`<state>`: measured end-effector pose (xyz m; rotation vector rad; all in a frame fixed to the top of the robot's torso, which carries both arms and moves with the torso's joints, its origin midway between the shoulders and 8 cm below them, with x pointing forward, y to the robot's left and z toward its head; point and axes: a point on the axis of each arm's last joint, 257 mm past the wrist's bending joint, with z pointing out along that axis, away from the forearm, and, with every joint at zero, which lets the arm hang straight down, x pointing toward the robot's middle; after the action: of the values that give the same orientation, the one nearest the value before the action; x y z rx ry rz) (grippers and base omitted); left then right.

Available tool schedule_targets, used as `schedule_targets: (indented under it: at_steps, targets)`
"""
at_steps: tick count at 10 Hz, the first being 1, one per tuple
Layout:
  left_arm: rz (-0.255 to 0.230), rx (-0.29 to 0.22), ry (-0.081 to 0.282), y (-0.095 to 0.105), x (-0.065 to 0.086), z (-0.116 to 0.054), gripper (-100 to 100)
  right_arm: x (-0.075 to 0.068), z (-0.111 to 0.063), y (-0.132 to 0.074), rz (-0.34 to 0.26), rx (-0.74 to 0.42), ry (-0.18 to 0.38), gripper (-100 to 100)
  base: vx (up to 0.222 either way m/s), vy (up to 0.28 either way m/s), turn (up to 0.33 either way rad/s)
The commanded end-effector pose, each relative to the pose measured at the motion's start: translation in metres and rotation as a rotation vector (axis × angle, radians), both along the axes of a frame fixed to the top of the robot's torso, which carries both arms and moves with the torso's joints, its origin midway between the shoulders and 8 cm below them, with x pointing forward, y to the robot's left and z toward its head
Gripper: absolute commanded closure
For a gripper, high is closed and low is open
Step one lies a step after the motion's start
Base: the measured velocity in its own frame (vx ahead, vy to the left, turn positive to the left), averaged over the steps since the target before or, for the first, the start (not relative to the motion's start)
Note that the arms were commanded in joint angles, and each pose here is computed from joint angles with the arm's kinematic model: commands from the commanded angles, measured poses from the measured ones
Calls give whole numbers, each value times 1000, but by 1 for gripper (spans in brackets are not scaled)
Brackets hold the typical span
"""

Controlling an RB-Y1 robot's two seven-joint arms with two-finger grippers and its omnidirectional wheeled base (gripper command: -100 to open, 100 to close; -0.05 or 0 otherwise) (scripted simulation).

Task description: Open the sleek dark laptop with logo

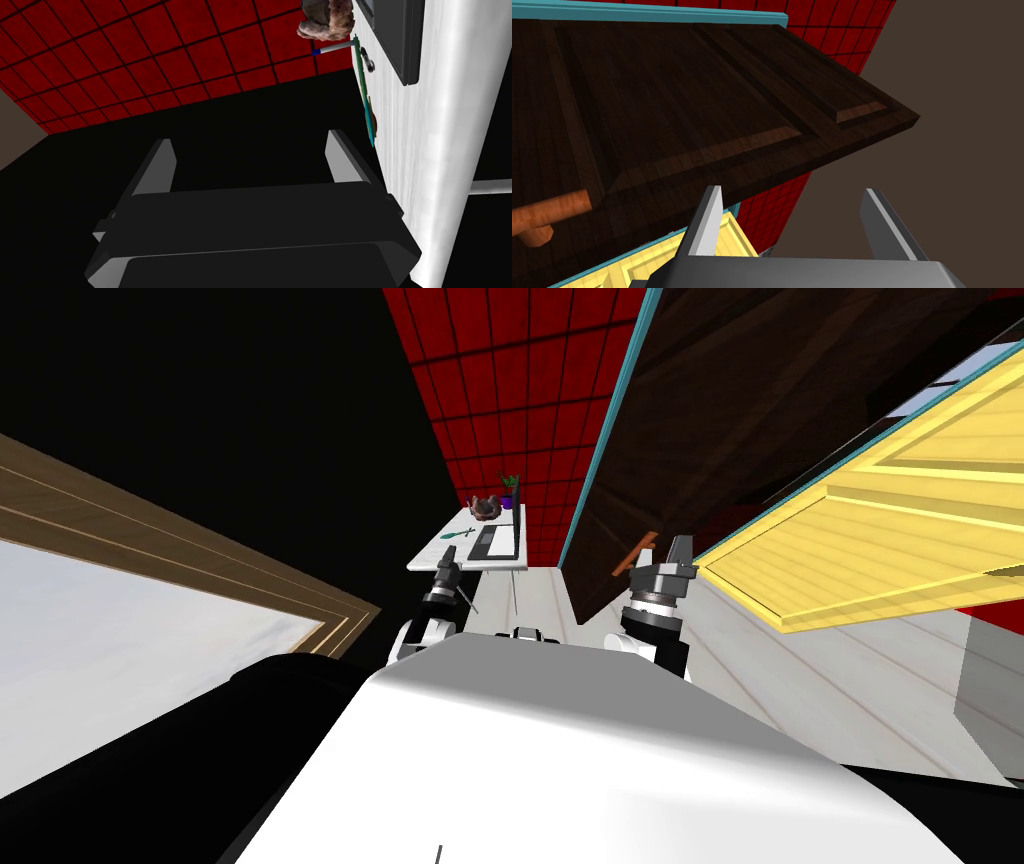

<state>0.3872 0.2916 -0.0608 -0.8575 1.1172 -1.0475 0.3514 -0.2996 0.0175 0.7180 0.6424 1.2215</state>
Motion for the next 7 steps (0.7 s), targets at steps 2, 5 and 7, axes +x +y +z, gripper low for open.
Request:
schedule_targets:
  at_steps: [2, 5, 7]
  targets:
    - [14, 52, 60, 7, 1, -7, -100, 0, 0, 0, 0, 0, 0, 0, 39, -100, -15]
    - [27, 101, 118, 13, 2, -17, -100, 0, 0, 0, 0, 0, 0, 0, 59, -112, -16]
    - [38, 139, 161, 19, 2, -24, -100, 0, 0, 0, 0, 0, 0, 0, 76, -115, -20]
